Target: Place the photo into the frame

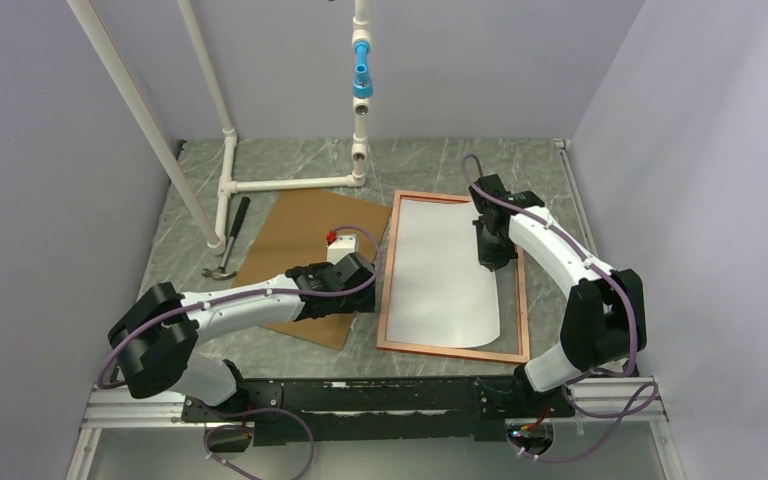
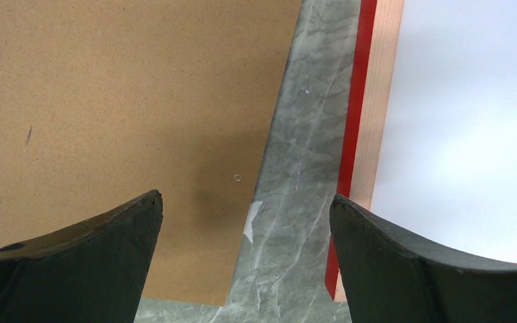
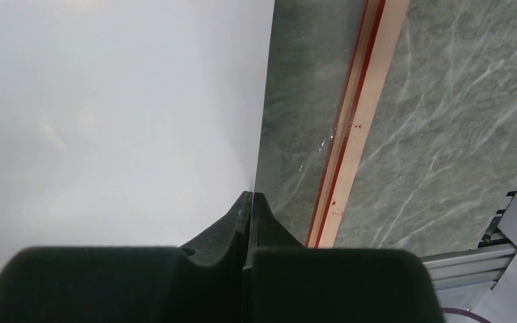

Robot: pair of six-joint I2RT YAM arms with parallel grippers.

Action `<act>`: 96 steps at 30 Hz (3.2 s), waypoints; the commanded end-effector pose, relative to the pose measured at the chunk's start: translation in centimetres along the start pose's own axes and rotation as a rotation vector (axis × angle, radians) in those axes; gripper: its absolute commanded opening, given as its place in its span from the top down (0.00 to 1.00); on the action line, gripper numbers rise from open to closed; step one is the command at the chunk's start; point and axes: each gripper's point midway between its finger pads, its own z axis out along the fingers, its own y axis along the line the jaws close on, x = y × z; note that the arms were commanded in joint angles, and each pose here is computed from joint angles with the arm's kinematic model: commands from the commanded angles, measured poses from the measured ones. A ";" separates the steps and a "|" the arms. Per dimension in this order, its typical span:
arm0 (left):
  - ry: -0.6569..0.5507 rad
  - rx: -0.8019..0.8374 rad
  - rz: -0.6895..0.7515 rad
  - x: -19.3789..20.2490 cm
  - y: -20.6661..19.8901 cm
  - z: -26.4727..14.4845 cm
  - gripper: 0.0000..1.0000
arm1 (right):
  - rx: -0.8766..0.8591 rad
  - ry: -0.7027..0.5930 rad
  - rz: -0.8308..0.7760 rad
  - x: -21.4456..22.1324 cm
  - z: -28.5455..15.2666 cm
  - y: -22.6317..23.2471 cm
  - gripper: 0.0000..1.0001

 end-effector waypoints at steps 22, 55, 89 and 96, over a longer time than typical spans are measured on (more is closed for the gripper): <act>-0.013 0.009 0.005 -0.9 -0.5 -0.3 0.02 | -0.090 -0.081 0.038 -2.7 -0.6 2.1 0.99; 0.017 0.051 0.001 -0.8 -1.2 0.1 0.01 | -0.028 -0.201 0.074 -3.5 -1.9 0.3 0.26; 0.202 0.399 -0.101 1.8 -7.6 1.9 0.01 | -0.352 -0.296 0.190 -4.4 -4.7 2.8 0.07; 0.253 0.514 -0.144 2.5 -9.9 2.1 0.02 | -0.426 -0.293 0.215 -4.6 -5.0 3.2 0.07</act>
